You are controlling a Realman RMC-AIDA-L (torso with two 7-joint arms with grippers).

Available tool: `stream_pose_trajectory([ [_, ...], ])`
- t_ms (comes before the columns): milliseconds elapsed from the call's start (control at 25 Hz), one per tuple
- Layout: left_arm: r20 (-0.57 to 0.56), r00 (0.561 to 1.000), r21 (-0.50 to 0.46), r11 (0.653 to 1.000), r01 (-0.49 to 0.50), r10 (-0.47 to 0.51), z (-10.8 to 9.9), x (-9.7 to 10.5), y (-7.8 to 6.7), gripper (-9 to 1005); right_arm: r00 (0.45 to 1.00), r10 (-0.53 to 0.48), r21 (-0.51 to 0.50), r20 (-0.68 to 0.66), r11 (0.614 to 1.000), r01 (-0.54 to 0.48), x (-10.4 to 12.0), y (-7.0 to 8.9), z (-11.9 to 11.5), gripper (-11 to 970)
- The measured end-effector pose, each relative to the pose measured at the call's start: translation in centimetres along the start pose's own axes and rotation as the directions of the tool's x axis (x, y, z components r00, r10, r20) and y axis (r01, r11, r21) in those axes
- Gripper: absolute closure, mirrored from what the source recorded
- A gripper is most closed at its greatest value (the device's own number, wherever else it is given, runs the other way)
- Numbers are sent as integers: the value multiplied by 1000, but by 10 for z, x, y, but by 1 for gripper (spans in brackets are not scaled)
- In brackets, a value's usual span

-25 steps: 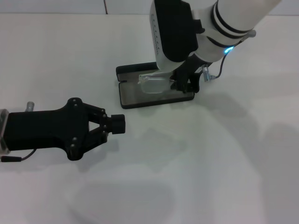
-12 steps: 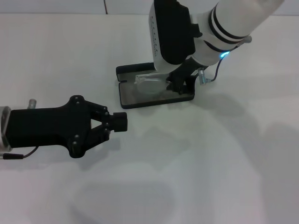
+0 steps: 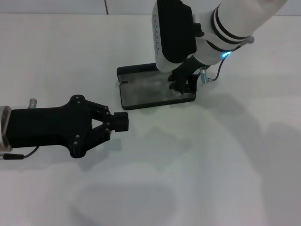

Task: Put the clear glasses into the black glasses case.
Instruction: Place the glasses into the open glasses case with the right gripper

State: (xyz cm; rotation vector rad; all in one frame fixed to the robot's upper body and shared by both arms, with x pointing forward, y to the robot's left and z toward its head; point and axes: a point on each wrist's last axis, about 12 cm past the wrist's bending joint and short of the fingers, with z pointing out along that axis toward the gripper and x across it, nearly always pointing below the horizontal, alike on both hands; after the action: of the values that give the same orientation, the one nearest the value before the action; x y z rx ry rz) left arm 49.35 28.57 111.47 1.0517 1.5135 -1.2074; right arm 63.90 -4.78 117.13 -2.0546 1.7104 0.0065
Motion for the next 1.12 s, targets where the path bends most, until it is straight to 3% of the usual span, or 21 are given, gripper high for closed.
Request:
stream_pose_trajectory([
  [760, 4, 1000, -6, 1000, 8, -8, -2, 2, -1, 935, 999, -35, 46, 31, 998, 34, -7, -1, -1, 828],
  [1120, 5, 1000, -10, 1000, 11, -11, -3, 3, -2, 935, 996, -7, 56, 90, 998, 2, -4, 7, -4, 829],
])
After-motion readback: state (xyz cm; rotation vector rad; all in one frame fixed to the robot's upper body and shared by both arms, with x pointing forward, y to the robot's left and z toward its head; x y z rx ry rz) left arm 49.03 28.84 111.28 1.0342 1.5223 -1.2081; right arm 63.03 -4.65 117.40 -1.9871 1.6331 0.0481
